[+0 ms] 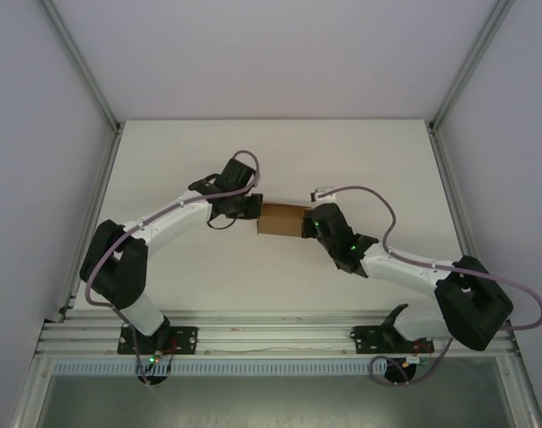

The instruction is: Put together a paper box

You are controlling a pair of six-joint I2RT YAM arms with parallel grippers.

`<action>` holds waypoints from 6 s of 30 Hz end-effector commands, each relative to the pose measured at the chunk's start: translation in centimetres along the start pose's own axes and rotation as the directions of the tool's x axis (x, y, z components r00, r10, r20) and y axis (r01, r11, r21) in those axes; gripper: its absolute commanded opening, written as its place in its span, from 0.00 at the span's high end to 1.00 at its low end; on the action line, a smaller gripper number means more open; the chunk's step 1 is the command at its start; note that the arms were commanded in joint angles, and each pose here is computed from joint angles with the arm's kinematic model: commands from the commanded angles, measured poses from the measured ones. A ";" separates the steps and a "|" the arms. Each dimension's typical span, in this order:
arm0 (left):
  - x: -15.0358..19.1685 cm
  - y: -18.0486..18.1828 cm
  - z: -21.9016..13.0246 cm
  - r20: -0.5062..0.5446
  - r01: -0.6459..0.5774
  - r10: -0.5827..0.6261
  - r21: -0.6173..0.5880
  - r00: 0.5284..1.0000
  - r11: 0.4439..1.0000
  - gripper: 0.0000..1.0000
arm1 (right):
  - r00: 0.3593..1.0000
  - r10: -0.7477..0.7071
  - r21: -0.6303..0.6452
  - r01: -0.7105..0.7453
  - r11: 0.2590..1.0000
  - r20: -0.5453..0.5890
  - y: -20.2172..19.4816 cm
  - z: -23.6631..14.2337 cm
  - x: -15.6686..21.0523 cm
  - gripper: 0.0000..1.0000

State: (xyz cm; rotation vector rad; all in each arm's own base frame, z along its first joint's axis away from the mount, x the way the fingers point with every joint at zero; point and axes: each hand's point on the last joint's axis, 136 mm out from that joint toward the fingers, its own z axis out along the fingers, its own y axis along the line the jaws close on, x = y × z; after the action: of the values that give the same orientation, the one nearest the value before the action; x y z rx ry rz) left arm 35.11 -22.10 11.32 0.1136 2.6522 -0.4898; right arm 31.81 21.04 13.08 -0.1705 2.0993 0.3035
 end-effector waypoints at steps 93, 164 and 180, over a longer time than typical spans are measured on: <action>0.5 2.0 2.7 -0.100 0.175 -0.159 0.178 0.982 0.968 0.65 | 0.916 0.217 0.213 -0.150 0.965 -0.338 -7.2 1.6 8.6 0.41; 0.5 8.3 -8.5 0.366 0.109 -0.062 -0.110 0.929 0.988 0.00 | 0.512 -0.854 -0.698 0.578 0.422 -0.093 4.6 1.7 0.2 0.00; 1.9 10.0 -11.8 0.464 0.155 -0.069 -0.150 0.883 0.976 0.00 | 0.284 -0.927 -0.629 0.681 0.375 -0.245 4.3 7.3 2.9 0.64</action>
State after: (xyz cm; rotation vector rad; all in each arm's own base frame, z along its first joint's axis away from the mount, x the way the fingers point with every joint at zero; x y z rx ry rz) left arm 30.63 -9.48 17.47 -0.1703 2.2231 -0.3083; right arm 33.61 28.63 6.70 -1.8936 2.1100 0.1544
